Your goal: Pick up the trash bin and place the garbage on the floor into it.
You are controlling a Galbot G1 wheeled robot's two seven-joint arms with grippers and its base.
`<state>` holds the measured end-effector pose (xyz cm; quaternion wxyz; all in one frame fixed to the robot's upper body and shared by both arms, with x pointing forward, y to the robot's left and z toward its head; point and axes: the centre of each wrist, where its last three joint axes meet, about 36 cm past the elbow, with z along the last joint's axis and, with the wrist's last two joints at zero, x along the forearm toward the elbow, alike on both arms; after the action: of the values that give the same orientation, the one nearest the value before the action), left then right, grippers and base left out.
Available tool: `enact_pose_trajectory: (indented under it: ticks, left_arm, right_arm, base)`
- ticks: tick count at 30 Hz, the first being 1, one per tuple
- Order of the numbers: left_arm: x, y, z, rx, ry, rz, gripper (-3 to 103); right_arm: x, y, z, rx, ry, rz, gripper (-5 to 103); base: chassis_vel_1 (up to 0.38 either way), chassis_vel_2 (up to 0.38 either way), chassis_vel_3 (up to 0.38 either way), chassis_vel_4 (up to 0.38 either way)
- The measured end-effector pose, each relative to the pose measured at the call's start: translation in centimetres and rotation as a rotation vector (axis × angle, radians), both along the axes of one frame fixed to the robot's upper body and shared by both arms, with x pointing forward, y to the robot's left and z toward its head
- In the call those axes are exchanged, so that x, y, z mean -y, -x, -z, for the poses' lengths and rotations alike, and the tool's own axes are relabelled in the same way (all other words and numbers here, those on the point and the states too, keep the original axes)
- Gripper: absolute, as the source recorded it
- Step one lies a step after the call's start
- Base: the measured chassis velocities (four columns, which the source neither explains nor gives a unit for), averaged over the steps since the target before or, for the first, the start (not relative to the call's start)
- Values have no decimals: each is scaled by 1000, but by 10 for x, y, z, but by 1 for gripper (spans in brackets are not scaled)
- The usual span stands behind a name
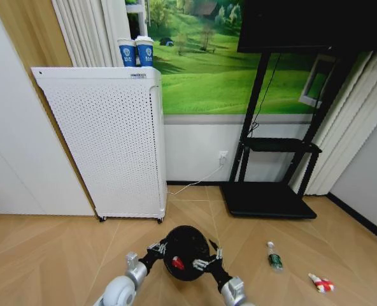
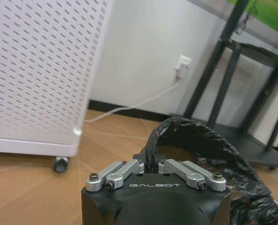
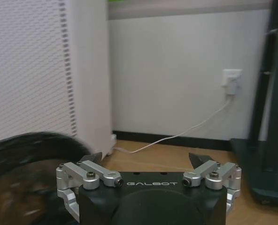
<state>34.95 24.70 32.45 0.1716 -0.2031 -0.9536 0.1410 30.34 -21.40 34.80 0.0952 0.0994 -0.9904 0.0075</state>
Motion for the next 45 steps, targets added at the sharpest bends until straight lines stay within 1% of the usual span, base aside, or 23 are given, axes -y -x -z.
enact_pose_trajectory:
  ticks: [1, 2, 3, 4, 6, 7, 9, 10, 12, 13, 14, 16, 19, 22, 30, 33, 34, 37, 38, 40, 41, 44, 45]
  left_arm:
    - [-7, 1, -3, 7, 0, -19, 7]
    - [-10, 1, -5, 11, 0, -28, 7]
    - [-19, 3, -10, 22, 0, -54, 7]
    - [-19, 3, -10, 22, 0, -54, 7]
    - [-34, 8, -22, 46, 15, -115, 7]
    - [-34, 8, -22, 46, 15, -115, 7]
    - [-48, 18, -27, 56, 25, -172, 7]
    - [-48, 18, -27, 56, 25, -172, 7]
    - [-61, 30, -29, 59, 28, -219, 7]
    - [-66, 34, -28, 58, 27, -233, 7]
    - [-66, 34, -28, 58, 27, -233, 7]
    - [-76, 44, -28, 61, 24, -261, 7]
    - [-82, 49, -29, 65, 22, -285, 7]
    - [-83, 49, -29, 68, 24, -294, 7]
    - [-79, 46, -31, 67, 31, -303, 7]
    - [-79, 46, -33, 69, 32, -310, 7]
    - [-79, 46, -33, 69, 32, -310, 7]
    - [-84, 49, -37, 73, 27, -324, 7]
    - [-84, 49, -37, 73, 27, -324, 7]
    - [-93, 52, -39, 79, 19, -345, 7]
    - [-93, 52, -39, 79, 19, -345, 7]
    - [-106, 56, -47, 97, 13, -376, 7]
    - [-106, 56, -47, 97, 13, -376, 7]
  right_arm:
    - [7, -9, -3, 5, -8, 38, 100]
    - [11, -12, -4, 4, -11, 53, 100]
    - [19, -20, -6, 1, -20, 76, 100]
    - [19, -20, -6, 1, -20, 76, 100]
    - [33, -30, -4, -19, -11, 87, 100]
    - [33, -30, -4, -19, -11, 87, 100]
    - [33, -33, -2, -32, -8, 82, 100]
    - [33, -33, -2, -32, -8, 82, 100]
    - [26, -31, 0, -39, -9, 67, 100]
    - [24, -30, 0, -41, -8, 61, 100]
    - [24, -30, 0, -41, -8, 61, 100]
    - [20, -27, 2, -44, -1, 49, 100]
    - [20, -24, 4, -40, 7, 44, 100]
    - [22, -22, 5, -34, 16, 42, 100]
    - [28, -18, 4, 4, 60, 42, 100]
    - [34, -18, 9, 29, 108, 16, 100]
    - [34, -18, 9, 29, 108, 16, 100]
    - [41, -20, 22, 35, 165, -26, 100]
    - [41, -20, 22, 35, 165, -26, 100]
    - [47, -27, 36, -29, 186, -16, 100]
    - [47, -27, 36, -29, 186, -16, 100]
    - [54, -47, 67, -168, 203, 31, 101]
    - [54, -47, 67, -168, 203, 31, 101]
  base:
    - [0, 0, 0, 0]
    - [0, 0, 0, 0]
    - [0, 0, 0, 0]
    - [0, 0, 0, 0]
    - [0, 0, 0, 0]
    - [0, 0, 0, 0]
    - [0, 0, 0, 0]
    - [0, 0, 0, 0]
    - [0, 0, 0, 0]
    - [-6, -24, 55, 23]
    - [-6, -24, 55, 23]
    - [-51, -40, 74, 74]
    - [-95, -102, 102, 107]
    - [-158, -154, 146, 152]
    - [-245, -220, 224, 234]
    - [-270, -253, 277, 278]
    - [-301, -256, 288, 299]
    - [-275, -272, 257, 293]
    - [-255, -257, 209, 262]
    - [-191, -176, 192, 117]
    - [-191, -130, 175, 117]
    - [-16, -52, 51, 10]
    - [0, 0, 0, 0]
